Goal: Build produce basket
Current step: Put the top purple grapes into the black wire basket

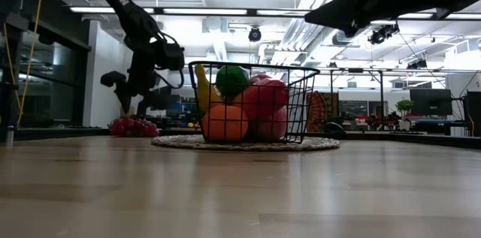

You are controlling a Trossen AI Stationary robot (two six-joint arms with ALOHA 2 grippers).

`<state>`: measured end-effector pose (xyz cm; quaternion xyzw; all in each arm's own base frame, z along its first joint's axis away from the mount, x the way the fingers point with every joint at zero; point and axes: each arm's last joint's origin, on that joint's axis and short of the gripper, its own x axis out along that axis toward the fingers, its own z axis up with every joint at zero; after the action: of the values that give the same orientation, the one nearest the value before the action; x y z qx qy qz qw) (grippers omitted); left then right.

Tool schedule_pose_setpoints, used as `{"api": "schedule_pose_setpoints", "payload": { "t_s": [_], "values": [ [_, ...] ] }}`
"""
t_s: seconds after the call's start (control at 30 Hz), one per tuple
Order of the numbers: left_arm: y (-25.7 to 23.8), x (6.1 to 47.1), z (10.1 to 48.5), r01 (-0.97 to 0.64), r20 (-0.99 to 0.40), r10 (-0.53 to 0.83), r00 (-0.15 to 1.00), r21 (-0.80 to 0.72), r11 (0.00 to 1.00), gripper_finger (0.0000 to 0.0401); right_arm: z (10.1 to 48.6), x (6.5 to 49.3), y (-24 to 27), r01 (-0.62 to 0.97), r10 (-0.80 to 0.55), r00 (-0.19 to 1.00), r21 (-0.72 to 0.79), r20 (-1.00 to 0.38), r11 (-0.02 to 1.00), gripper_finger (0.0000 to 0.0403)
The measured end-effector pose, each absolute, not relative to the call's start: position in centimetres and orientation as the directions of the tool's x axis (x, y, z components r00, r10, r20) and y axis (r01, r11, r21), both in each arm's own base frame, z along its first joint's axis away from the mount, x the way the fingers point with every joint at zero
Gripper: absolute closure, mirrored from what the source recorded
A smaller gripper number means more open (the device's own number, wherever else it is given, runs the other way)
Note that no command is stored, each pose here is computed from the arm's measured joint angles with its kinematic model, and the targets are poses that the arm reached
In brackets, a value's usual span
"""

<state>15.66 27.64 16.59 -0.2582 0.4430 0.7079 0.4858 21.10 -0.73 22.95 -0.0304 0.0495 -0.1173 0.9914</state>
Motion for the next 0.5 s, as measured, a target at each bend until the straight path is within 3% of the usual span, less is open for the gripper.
{"api": "schedule_pose_setpoints", "payload": {
  "t_s": [0.5],
  "values": [
    [28.1,14.8,15.9,-0.911,-0.811,0.419,-0.408,0.390,-0.132,0.0245,22.9,21.1,-0.7,0.228,-0.234,0.968,-0.070,-0.091,0.971,0.0402]
  ]
}}
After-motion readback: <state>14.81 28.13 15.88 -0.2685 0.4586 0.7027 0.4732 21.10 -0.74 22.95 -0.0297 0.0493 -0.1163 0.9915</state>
